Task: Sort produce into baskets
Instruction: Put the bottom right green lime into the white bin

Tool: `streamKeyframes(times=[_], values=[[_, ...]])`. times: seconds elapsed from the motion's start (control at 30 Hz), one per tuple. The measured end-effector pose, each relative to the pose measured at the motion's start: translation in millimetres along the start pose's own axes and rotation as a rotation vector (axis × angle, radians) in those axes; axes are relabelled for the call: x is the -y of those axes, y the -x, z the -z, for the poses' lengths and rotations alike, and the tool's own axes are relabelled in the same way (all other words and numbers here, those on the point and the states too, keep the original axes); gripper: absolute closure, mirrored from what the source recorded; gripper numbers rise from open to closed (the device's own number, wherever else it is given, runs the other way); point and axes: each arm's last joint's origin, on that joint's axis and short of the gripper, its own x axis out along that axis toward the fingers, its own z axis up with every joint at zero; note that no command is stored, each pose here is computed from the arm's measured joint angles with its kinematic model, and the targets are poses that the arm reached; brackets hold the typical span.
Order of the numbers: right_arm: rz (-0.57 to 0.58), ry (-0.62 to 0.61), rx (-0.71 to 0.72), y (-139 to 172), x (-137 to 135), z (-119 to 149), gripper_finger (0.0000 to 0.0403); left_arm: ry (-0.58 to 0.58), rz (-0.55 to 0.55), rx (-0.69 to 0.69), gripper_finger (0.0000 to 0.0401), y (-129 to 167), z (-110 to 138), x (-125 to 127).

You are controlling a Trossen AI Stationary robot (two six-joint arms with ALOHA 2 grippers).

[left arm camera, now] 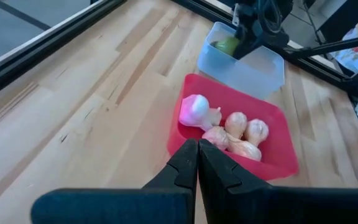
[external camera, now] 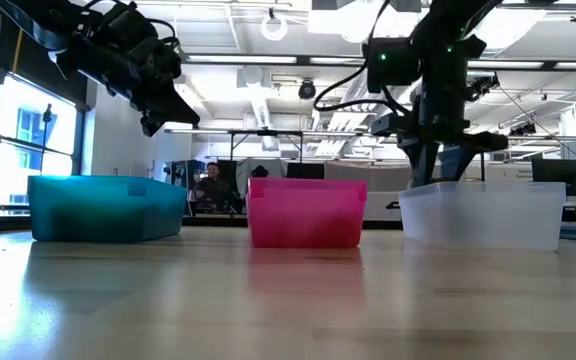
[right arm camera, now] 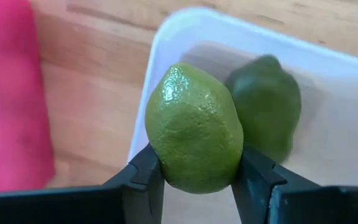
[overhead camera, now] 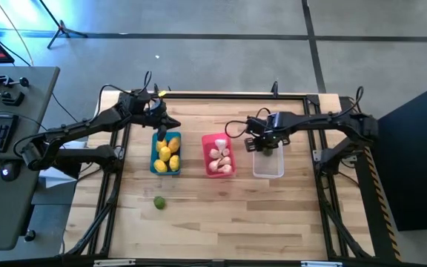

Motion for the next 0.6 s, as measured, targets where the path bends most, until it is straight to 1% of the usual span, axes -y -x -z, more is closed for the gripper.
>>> streamKeyframes(times=[0.33,0.5,0.6], values=[[-0.030,-0.045,0.028,-6,6,-11,0.0240,0.025,-0.008,-0.001,0.0401,0,0,0],[-0.026,-0.044,0.040,-6,6,-13,0.0223,0.075,-0.060,0.003,0.0401,0,0,-2],[-0.025,-0.043,0.044,-6,6,-13,0.0203,0.086,-0.065,0.005,0.0401,1,0,-3]])
